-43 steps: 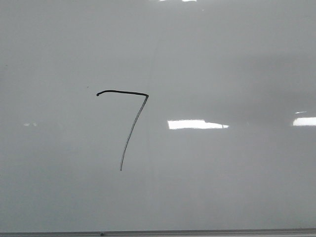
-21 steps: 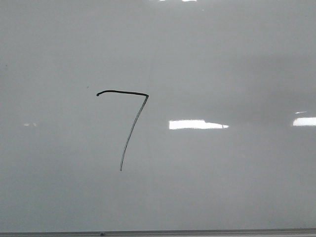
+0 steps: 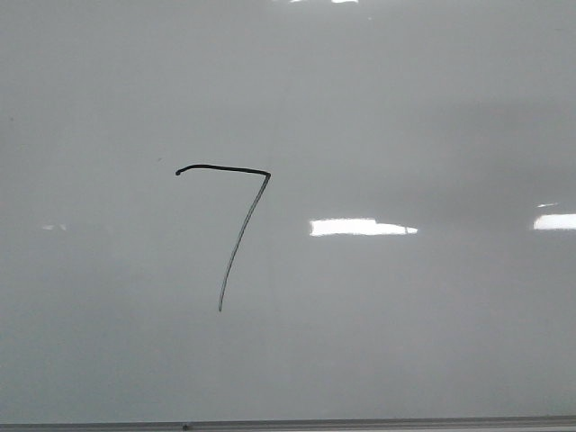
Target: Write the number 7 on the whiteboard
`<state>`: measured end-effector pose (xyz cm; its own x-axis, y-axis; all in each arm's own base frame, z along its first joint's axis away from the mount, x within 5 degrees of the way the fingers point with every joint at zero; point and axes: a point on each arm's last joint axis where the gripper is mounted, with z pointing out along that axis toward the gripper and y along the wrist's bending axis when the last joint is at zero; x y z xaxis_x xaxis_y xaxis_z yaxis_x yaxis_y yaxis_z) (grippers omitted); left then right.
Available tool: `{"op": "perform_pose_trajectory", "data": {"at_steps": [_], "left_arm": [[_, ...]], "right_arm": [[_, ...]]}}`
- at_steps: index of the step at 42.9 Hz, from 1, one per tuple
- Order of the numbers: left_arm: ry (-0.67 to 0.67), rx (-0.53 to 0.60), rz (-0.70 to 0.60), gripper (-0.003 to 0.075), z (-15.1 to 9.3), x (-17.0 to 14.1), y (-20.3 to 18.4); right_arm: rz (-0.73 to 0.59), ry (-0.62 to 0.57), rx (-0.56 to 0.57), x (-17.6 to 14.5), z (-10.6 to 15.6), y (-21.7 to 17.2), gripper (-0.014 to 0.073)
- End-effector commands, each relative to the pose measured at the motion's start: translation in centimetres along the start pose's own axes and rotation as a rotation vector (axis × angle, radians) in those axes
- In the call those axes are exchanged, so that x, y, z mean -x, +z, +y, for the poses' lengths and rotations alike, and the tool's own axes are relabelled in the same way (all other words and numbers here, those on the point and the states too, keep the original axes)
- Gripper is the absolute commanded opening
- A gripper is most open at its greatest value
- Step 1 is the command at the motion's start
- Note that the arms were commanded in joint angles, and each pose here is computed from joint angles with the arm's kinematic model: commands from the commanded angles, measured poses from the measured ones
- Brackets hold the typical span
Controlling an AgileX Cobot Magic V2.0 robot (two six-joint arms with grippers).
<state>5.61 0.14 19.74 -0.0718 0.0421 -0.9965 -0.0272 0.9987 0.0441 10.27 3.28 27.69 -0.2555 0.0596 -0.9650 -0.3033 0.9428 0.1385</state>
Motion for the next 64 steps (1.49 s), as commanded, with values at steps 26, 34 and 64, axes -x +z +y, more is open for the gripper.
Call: {"op": "perform_pose_trajectory", "data": {"at_steps": [26,34,64], "left_arm": [[-0.01,0.004,-0.086,-0.002,0.0,0.6,-0.1],[-0.01,0.004,-0.086,-0.002,0.0,0.6,-0.1],[-0.01,0.004,-0.086,-0.002,0.0,0.6,-0.1]], "right_arm": [[-0.308,-0.12,-0.223,-7.1,-2.4,-2.4,-0.006],[-0.252,-0.103,-0.279,-7.8,-2.8,-2.6,-0.006],[-0.216,-0.066,-0.258,-8.9,-2.4,-3.5,-0.006]]}}
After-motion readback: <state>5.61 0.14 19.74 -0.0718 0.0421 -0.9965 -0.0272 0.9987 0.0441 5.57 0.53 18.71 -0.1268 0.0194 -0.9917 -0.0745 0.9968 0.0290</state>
